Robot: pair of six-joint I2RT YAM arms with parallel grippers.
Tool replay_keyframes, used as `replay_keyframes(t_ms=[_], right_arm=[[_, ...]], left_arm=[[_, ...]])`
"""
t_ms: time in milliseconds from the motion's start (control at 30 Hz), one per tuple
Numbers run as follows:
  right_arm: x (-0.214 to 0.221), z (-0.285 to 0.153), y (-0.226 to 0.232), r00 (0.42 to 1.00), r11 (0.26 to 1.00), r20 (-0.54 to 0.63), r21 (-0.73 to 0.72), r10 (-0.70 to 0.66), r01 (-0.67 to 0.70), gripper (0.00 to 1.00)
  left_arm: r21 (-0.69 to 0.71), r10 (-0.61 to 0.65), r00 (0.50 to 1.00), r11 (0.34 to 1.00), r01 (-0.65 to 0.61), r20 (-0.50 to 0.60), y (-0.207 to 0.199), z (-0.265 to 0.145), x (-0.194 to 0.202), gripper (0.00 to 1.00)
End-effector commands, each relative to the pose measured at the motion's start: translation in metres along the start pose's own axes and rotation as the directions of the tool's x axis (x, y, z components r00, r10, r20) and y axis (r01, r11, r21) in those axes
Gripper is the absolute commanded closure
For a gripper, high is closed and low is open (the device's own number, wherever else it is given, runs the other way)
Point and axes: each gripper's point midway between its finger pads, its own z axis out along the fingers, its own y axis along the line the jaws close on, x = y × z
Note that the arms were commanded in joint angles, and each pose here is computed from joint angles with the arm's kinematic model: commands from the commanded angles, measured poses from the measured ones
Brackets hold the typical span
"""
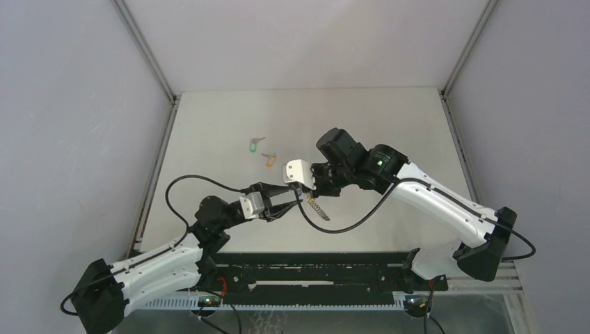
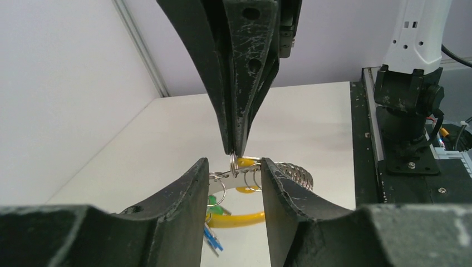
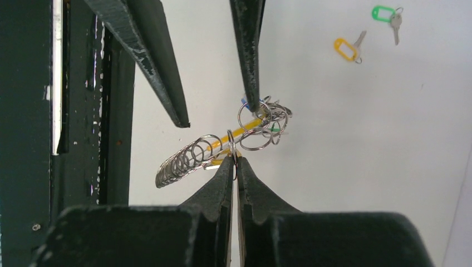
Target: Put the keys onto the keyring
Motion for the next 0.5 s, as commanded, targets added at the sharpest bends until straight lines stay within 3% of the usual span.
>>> replay_keyframes(t_ms=[0, 467], right_arm=[[-0.023, -0.020, -0.009, 0.997, 0.995, 0.036, 0.074, -0.076, 0.073, 1.00], [-0.030, -0.011, -0.005, 0.995, 0.994, 0.032, 0.065, -0.095, 0.093, 1.00]], left_arm=[[-0.010, 0.045, 0.998, 0.999, -0.044, 0.044, 0.009, 0.011, -0.023, 0.56], [0.040, 0.008, 0.998, 0.999, -0.010, 0.055, 0.004, 0.022, -0.024, 0.73]])
